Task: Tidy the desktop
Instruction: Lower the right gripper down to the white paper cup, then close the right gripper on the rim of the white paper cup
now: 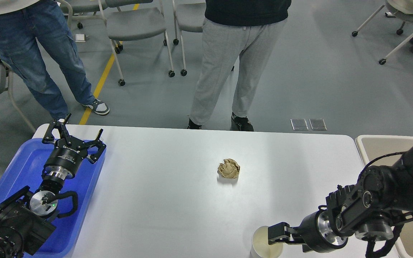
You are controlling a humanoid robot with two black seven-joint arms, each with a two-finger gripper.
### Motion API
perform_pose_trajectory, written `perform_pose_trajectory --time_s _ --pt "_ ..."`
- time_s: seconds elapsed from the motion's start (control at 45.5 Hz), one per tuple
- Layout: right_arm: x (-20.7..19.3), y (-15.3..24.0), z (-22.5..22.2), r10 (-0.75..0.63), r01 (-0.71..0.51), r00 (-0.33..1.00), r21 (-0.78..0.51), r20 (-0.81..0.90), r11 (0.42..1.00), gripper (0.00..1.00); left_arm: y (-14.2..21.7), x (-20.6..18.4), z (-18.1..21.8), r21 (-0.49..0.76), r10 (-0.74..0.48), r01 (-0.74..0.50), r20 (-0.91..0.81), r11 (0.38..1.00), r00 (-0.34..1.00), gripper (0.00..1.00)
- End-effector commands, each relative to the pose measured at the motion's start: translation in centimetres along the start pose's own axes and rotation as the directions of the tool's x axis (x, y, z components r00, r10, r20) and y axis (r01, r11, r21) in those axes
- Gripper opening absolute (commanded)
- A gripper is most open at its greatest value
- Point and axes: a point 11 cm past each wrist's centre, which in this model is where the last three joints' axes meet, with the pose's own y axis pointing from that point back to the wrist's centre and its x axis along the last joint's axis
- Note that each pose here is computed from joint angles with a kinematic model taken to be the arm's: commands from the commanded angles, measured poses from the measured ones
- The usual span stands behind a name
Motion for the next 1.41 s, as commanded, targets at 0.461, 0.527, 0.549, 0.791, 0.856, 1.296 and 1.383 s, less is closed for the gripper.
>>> perform_pose_trajectory --time_s 0.461,0.527,0.549,0.791,0.856,1.296,1.383 --pt "-1.9 -1.7 -0.4 -0.004 0.003 1.0 0.035 0.016 0.999 0.89 0.0 0.0 0.0 0.0 0.0 0.0 0.0 1.0 1.0 1.0" --pt "-1.9 -1.7 -0.4 -0.003 0.002 1.0 0.035 0.014 0.999 0.83 0.0 0.0 0.0 0.0 0.0 0.0 0.0 1.0 1.0 1.0" --pt "-1.9 -1.7 -0.4 -0.003 0.003 1.0 0.036 0.012 0.999 0.8 0.0 0.0 0.0 0.0 0.0 0.0 0.0 1.0 1.0 1.0" --pt "-1.9 -1.7 -0.4 0.0 0.0 1.0 0.036 -0.007 0.999 0.73 0.0 0.0 0.0 0.0 0.0 0.0 0.0 1.0 1.0 1.0" --pt "-1.9 -1.7 -0.4 0.002 -0.002 1.0 0.034 -0.009 0.999 0.72 0.0 0.0 0.0 0.0 0.0 0.0 0.0 1.0 1.0 1.0" --pt "-1.3 -1.8 -0.3 0.03 -0.029 0.999 0.035 -0.025 0.999 0.63 0.0 0.0 0.0 0.0 0.0 0.0 0.0 1.0 1.0 1.0" --pt "-1.3 -1.8 -0.4 0.028 -0.027 0.999 0.036 -0.027 0.999 0.29 0.0 0.0 0.0 0.0 0.0 0.0 0.0 1.0 1.0 1.0"
